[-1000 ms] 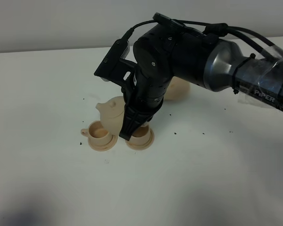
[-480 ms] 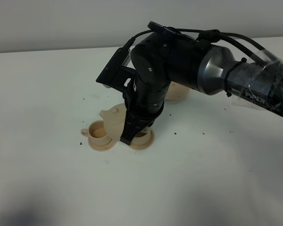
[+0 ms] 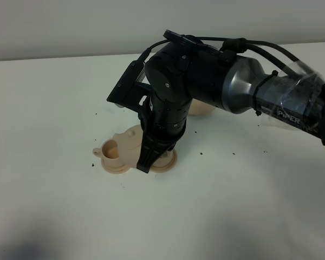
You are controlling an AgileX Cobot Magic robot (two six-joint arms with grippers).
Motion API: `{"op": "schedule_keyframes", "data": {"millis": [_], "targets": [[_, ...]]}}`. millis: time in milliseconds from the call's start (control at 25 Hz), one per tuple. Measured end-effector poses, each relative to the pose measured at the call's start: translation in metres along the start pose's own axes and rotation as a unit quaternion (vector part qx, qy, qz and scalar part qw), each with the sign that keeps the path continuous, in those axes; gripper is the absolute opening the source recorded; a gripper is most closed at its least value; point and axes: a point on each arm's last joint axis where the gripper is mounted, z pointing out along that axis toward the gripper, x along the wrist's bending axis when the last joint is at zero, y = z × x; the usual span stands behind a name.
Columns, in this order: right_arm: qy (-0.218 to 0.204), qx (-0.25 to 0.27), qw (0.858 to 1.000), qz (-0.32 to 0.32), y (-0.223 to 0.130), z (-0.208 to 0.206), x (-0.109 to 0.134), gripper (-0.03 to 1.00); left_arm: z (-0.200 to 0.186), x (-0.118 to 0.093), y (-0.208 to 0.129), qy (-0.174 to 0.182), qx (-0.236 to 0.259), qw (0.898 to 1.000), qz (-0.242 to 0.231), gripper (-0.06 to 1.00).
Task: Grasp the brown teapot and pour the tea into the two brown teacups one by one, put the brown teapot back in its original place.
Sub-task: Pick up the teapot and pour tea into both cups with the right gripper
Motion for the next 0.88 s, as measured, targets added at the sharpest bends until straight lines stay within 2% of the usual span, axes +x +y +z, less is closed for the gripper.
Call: {"op": "schedule_keyframes", "data": {"millis": [880], "targets": [[-0.016, 0.015, 1.000, -0.021, 0.003, 0.008, 0.013, 0.12, 0.000, 0.000, 0.000, 0.000, 0.000, 1.000, -0.001, 0.41]]}}
